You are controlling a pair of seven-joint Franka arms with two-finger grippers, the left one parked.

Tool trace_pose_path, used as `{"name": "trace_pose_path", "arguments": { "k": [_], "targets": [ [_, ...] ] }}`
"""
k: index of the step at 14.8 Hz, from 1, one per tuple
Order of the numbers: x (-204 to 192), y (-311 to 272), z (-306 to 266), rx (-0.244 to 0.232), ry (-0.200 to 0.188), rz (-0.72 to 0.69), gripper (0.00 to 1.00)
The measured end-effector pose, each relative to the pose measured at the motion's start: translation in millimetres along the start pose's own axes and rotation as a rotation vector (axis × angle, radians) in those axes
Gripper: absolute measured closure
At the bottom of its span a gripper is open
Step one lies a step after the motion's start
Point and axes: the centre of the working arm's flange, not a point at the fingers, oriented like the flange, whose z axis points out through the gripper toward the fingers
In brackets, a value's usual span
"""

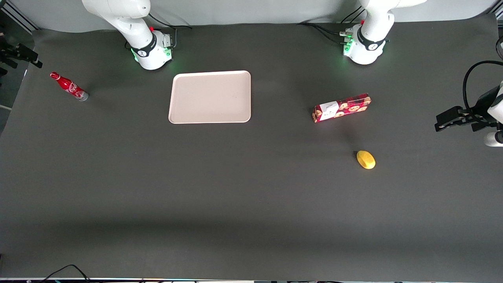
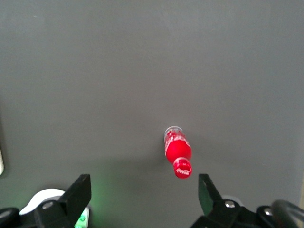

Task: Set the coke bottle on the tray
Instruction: 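Move the open right gripper over the red Coca-Cola bottle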

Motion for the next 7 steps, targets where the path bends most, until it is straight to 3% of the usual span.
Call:
{"name": "trace_pose_path", "arguments": {
  "k": [3,7],
  "targets": [
    [-36,16,42,0.045,0.058,-0.004,0.00],
    [-58,41,78,0.047,0.095,-0.016,0.00]
  ]
}}
